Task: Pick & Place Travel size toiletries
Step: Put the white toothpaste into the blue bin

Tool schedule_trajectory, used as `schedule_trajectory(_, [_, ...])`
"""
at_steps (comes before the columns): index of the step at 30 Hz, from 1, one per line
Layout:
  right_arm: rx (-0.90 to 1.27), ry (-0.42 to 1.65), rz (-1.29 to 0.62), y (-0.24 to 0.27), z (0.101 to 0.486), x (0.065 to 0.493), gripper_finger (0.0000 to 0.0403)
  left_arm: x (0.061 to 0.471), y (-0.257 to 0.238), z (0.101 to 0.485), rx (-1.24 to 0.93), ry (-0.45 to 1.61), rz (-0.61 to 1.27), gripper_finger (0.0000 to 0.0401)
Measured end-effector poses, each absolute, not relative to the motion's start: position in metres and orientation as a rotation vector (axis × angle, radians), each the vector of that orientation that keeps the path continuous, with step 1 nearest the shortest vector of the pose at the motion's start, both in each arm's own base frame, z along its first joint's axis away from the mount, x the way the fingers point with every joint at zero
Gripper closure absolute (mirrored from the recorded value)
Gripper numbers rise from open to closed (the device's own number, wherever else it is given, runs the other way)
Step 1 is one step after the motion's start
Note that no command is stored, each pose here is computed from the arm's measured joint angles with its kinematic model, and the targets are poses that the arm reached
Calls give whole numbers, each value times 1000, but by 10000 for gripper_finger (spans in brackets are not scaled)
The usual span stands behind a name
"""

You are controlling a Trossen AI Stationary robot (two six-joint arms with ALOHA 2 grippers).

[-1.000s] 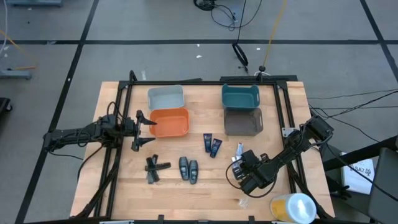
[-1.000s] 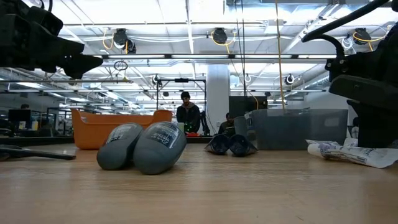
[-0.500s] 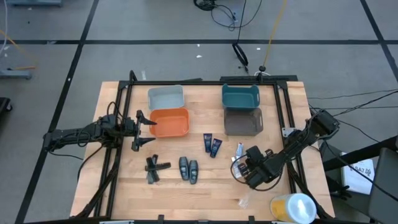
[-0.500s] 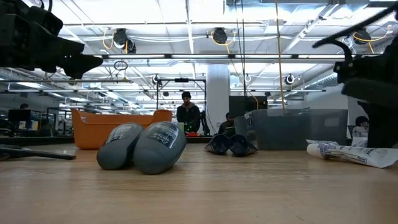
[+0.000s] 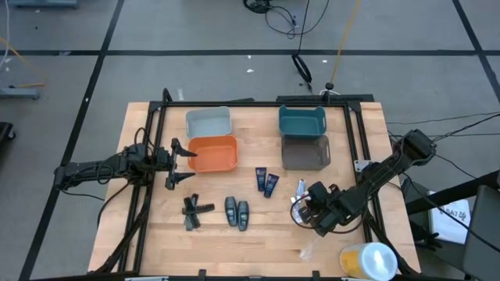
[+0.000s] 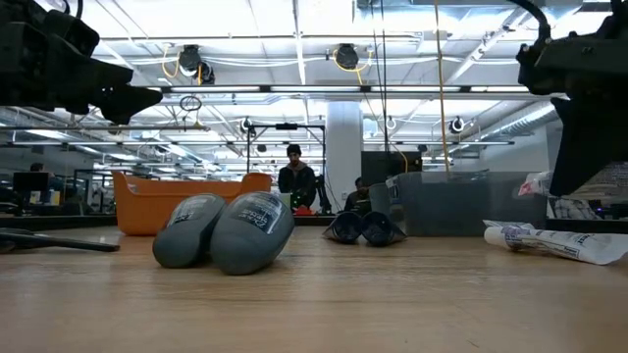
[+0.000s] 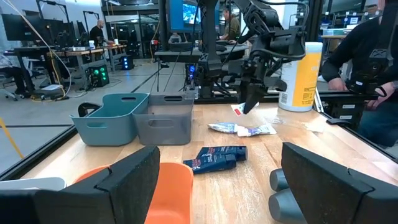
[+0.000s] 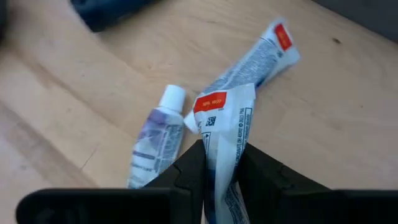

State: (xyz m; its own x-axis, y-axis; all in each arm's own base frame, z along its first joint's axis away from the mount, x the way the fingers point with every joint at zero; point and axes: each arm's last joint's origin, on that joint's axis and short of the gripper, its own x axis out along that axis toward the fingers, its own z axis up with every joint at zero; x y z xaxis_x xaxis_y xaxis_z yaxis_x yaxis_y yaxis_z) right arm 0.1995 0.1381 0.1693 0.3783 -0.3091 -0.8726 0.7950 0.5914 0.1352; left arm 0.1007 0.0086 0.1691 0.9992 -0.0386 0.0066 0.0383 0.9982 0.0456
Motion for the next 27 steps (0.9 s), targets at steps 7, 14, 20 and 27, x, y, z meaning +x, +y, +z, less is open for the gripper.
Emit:
schedule_trajectory(7, [499, 912, -527, 145, 181, 208, 328, 101, 9, 169, 45, -7, -39, 73])
schedule_trajectory(14, [365, 790, -395, 150, 191, 219, 328, 101, 9, 169, 45, -7, -39, 73])
schedule_trajectory(20, [297, 732, -325, 150, 196, 229, 329, 101, 9, 169, 45, -7, -39, 73])
schedule_trajectory(27, [249, 673, -128, 139, 205, 253, 350, 101, 9, 169, 45, -7, -39, 73])
